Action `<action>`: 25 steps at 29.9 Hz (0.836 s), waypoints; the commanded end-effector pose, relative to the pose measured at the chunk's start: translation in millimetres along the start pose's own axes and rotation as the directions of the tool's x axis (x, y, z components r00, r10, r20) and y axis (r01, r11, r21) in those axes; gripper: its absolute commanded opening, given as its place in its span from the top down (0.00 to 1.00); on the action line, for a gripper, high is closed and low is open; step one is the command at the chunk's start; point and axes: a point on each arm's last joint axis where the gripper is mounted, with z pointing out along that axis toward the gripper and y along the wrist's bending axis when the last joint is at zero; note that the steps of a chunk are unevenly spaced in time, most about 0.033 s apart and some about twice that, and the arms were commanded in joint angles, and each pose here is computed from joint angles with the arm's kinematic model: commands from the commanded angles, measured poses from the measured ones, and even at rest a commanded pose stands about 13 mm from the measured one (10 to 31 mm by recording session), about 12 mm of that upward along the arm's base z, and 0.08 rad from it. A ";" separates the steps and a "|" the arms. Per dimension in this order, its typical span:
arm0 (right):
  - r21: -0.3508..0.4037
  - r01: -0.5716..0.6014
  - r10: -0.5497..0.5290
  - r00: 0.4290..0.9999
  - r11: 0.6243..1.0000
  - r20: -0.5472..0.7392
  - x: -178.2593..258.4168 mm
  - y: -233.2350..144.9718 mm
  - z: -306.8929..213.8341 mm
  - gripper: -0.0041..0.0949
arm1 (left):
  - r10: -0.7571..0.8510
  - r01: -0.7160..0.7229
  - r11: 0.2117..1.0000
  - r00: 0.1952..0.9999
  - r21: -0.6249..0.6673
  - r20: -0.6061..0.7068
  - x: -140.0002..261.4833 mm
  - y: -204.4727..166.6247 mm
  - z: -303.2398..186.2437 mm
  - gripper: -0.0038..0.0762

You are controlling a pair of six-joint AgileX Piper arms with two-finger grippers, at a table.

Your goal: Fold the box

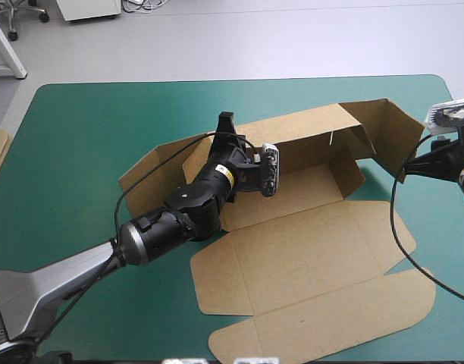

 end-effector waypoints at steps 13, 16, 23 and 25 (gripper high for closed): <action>-0.125 -0.258 0.255 0.966 0.958 -0.040 -37.8 -48.3 68.7 0.60 | -0.034 0.041 0.995 0.997 -0.096 0.072 -5.2 15.6 -10.1 0.96; -0.159 -0.281 0.269 0.959 0.947 -0.090 -41.3 -55.0 88.1 0.74 | -0.032 0.039 0.995 0.997 -0.097 0.071 -5.2 15.7 -10.1 0.96; -0.206 -0.264 0.258 0.965 0.942 -0.054 -68.0 -61.8 119.9 0.74 | -0.027 0.036 0.994 0.996 -0.099 0.088 -6.7 15.9 -10.2 0.96; -0.233 -0.271 0.265 0.962 0.934 -0.060 -75.2 -62.2 131.8 0.68 | -0.018 0.027 0.994 0.996 -0.104 0.087 -6.7 16.3 -10.2 0.96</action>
